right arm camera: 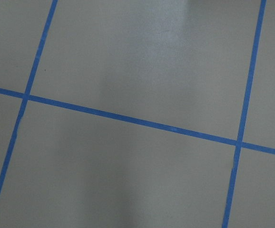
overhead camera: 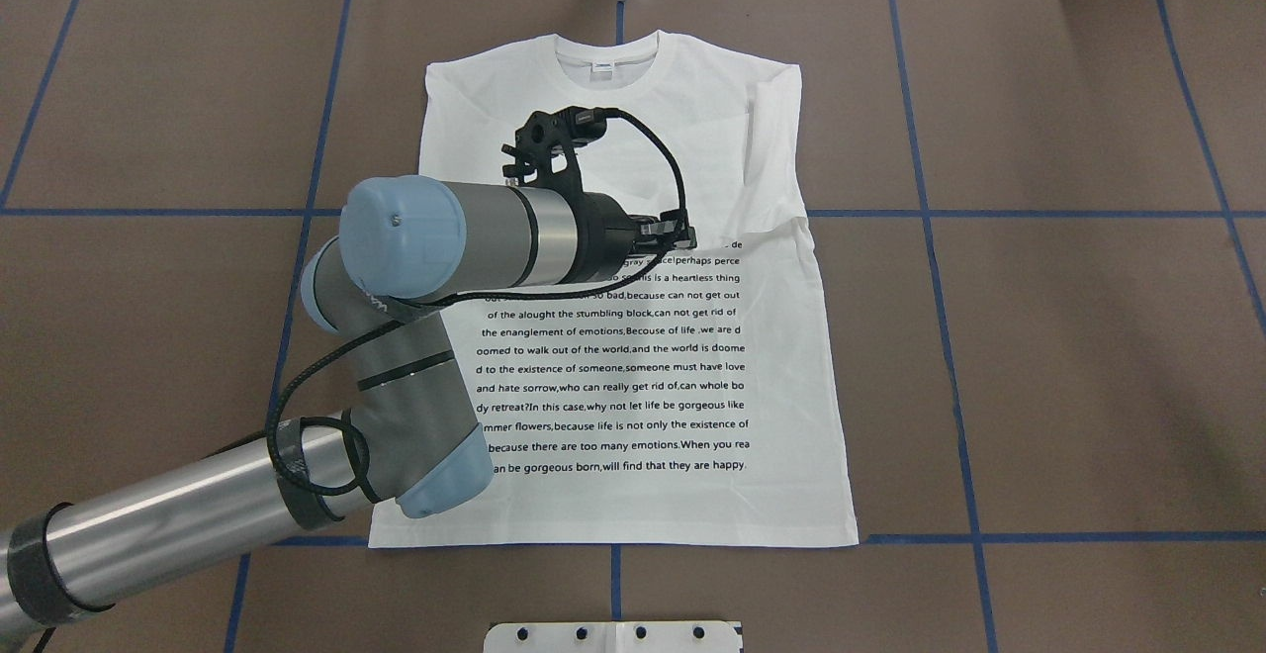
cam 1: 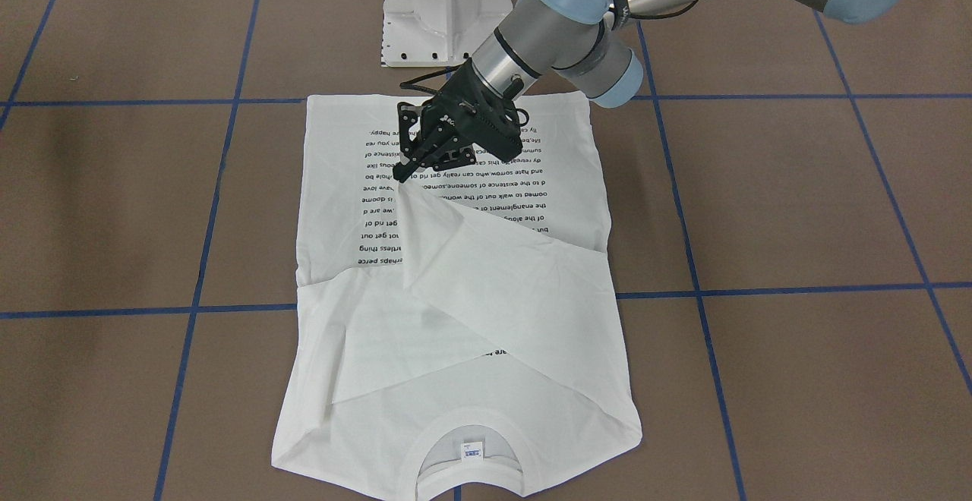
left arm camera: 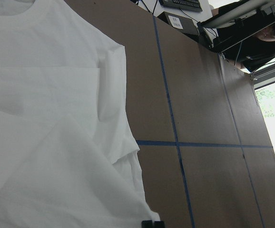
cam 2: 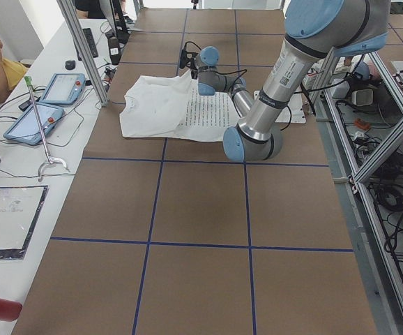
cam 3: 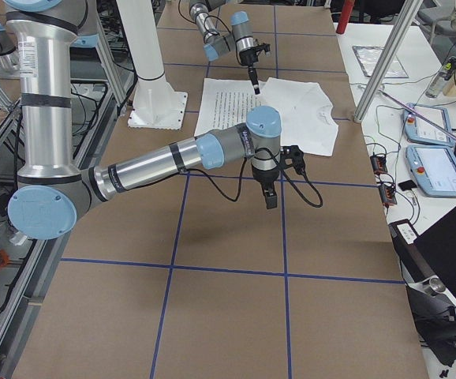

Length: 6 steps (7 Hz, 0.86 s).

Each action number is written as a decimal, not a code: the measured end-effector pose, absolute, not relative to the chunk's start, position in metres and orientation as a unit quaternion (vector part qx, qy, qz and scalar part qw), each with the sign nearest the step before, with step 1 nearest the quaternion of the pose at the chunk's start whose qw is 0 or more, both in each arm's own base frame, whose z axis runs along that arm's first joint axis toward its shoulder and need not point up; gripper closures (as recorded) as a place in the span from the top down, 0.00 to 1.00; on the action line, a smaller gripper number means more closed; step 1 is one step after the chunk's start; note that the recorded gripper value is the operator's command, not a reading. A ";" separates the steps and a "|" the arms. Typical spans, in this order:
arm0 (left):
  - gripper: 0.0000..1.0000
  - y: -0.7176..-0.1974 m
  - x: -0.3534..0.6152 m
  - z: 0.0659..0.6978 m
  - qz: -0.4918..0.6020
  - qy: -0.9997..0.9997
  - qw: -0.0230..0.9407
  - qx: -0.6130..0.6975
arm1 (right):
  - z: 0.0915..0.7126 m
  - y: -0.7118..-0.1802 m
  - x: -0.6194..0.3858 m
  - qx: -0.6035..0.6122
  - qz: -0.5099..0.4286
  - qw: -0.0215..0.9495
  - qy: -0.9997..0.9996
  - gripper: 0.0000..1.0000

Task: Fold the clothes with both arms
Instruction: 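Carry the sleeve with the left gripper across the shirt body, then release the sleeve and lift the left gripper away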

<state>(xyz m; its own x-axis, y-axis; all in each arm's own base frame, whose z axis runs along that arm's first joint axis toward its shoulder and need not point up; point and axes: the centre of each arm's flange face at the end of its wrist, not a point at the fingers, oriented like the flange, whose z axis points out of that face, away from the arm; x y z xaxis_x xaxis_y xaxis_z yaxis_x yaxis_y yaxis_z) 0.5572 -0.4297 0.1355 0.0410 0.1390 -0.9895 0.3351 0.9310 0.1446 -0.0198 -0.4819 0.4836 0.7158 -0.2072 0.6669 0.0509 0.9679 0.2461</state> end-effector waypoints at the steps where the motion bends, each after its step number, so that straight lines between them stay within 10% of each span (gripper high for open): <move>1: 1.00 -0.420 0.575 0.140 -0.071 0.682 0.705 0.179 | 0.484 -0.482 -0.020 0.106 -0.070 0.920 -0.370 1.00; 6: 1.00 -0.422 0.547 0.135 0.013 0.592 0.771 0.234 | 0.456 -0.492 -0.039 0.106 -0.024 0.916 -0.387 1.00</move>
<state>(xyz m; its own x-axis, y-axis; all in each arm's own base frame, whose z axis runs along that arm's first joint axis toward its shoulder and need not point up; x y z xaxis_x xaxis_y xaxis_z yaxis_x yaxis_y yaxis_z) 0.5468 -0.4217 0.1354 0.2979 0.2968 -0.9073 0.2567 0.8905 0.3756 -0.0390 -0.4925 0.4560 0.6997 -0.1253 0.7034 -0.0385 0.9765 0.2123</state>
